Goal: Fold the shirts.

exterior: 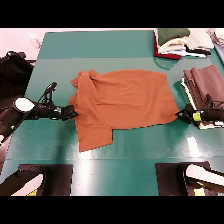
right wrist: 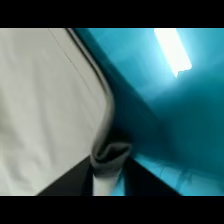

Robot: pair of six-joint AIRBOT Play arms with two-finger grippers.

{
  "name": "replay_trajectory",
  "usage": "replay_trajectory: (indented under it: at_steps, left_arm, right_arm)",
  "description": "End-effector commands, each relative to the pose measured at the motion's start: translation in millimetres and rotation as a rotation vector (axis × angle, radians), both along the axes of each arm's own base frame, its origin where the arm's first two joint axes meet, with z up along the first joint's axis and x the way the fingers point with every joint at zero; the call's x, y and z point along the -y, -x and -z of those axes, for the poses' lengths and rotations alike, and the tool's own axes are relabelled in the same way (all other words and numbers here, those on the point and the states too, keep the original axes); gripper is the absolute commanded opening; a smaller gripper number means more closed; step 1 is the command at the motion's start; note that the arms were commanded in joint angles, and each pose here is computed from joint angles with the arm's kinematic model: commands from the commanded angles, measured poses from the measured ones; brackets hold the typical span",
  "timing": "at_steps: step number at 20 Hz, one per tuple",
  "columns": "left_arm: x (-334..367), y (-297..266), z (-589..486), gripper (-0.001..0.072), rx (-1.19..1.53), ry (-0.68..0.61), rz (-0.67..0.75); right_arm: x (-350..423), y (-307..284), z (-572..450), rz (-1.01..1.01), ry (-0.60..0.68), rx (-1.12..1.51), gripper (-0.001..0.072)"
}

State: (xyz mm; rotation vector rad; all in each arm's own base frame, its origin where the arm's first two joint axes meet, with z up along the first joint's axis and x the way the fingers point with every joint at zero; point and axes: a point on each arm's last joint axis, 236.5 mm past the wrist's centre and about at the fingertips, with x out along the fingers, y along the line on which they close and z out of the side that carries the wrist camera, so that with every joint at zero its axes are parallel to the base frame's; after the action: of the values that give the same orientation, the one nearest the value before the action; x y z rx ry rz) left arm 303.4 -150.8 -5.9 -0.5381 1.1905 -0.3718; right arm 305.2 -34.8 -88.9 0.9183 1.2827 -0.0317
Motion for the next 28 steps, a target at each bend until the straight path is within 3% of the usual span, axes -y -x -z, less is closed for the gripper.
replay_trajectory:
  at_steps: [1, 2, 5, 9, 11, 15, 19, 23, 28]
  left_arm:
    - [1.1, 0.6, -1.5, 0.0025, -0.009, 0.008, -0.006]
    - [1.7, -1.0, -5.4, 0.0025, -0.009, 0.013, -0.011]
    - [3.6, -20.8, -57.7, 0.0024, 0.118, 0.014, 0.009]
    - [-5.1, -35.5, -235.0, 0.0024, 0.533, -0.045, 0.051]
    - [-12.8, -14.8, -349.8, 0.0024, 0.797, -0.074, 0.048]
    - [-35.6, 80.4, -538.8, 0.0023, 1.274, -0.089, -0.035]
    - [-65.6, 144.3, -615.1, 0.0022, 1.512, -0.105, -0.173]
    - [-76.2, 114.9, -599.5, 0.0022, 1.457, -0.173, -0.207]
    - [-73.2, -33.8, -429.6, 0.0024, 0.951, -0.322, -0.12]
  right_arm:
    - [-14.9, -27.8, -7.0, -0.083, 0.057, 0.066, 0.0058]
    - [-21.1, -32.5, -15.2, -0.12, 0.061, 0.086, 0.0016]
    - [-36.0, -52.8, -76.4, -0.235, 0.124, 0.239, 0.0015]
    - [-41.9, -74.7, -254.5, -0.296, 0.329, 0.649, 0.0015]
    - [-46.0, -61.6, -361.6, -0.284, 0.465, 0.889, 0.0015]
    - [-69.0, 6.1, -523.1, -0.256, 0.678, 1.256, 0.0015]
    - [-61.9, 49.9, -578.8, -0.17, 0.817, 1.309, 0.0015]
    - [-49.8, 49.4, -568.7, -0.198, 0.847, 1.177, 0.0014]
    - [-22.0, -30.7, -482.4, -0.269, 0.684, 0.889, 0.0014]
